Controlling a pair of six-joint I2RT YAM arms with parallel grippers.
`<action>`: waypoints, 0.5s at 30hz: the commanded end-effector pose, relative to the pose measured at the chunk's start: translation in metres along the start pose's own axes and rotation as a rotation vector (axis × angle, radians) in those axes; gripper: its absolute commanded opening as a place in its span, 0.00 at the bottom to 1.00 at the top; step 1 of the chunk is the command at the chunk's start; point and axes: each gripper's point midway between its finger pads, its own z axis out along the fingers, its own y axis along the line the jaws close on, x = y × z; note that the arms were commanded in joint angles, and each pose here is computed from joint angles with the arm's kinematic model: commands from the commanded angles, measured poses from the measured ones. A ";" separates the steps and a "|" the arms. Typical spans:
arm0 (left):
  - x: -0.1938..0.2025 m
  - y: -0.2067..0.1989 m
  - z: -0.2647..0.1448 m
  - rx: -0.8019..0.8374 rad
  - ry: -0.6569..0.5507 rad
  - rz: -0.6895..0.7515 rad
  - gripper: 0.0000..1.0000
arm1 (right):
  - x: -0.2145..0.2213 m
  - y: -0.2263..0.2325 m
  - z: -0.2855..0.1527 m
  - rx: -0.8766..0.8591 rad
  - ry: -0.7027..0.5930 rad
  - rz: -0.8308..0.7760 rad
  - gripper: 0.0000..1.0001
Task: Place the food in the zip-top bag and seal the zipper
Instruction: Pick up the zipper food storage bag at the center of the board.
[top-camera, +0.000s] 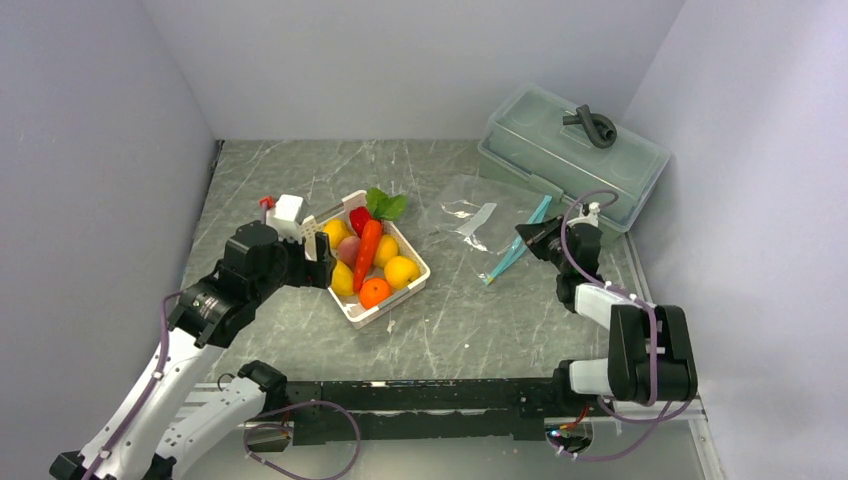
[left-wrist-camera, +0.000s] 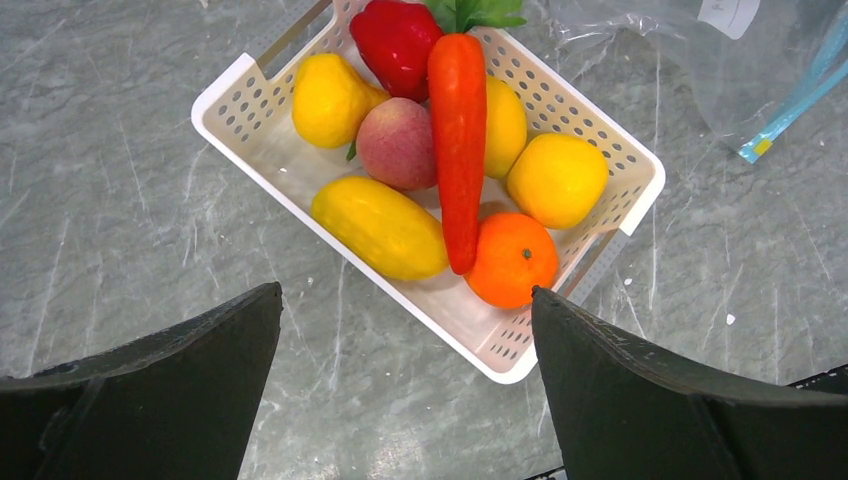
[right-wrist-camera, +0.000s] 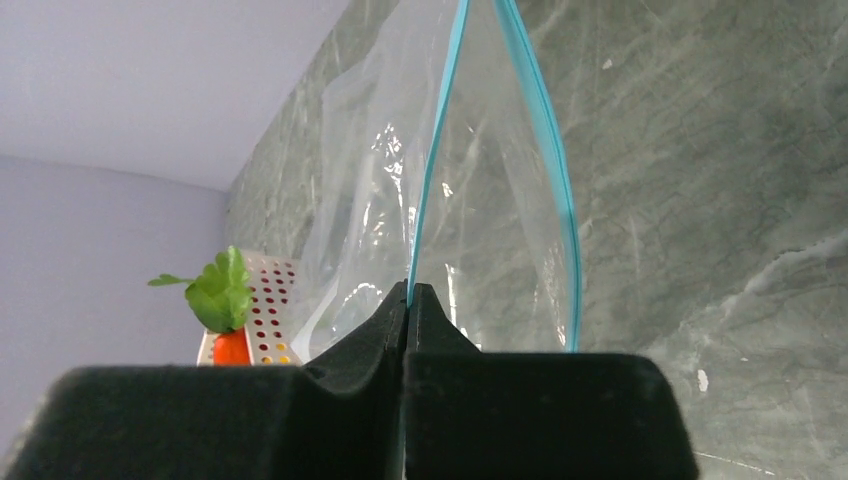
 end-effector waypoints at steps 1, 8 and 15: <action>-0.009 -0.005 0.002 0.020 -0.024 0.006 1.00 | -0.027 0.036 -0.007 -0.057 -0.070 -0.069 0.00; -0.019 -0.013 0.003 0.047 -0.010 -0.001 1.00 | -0.032 0.073 -0.017 -0.031 -0.047 -0.141 0.00; -0.030 -0.027 0.003 0.091 0.035 -0.034 1.00 | -0.004 0.138 -0.032 -0.098 0.090 -0.178 0.00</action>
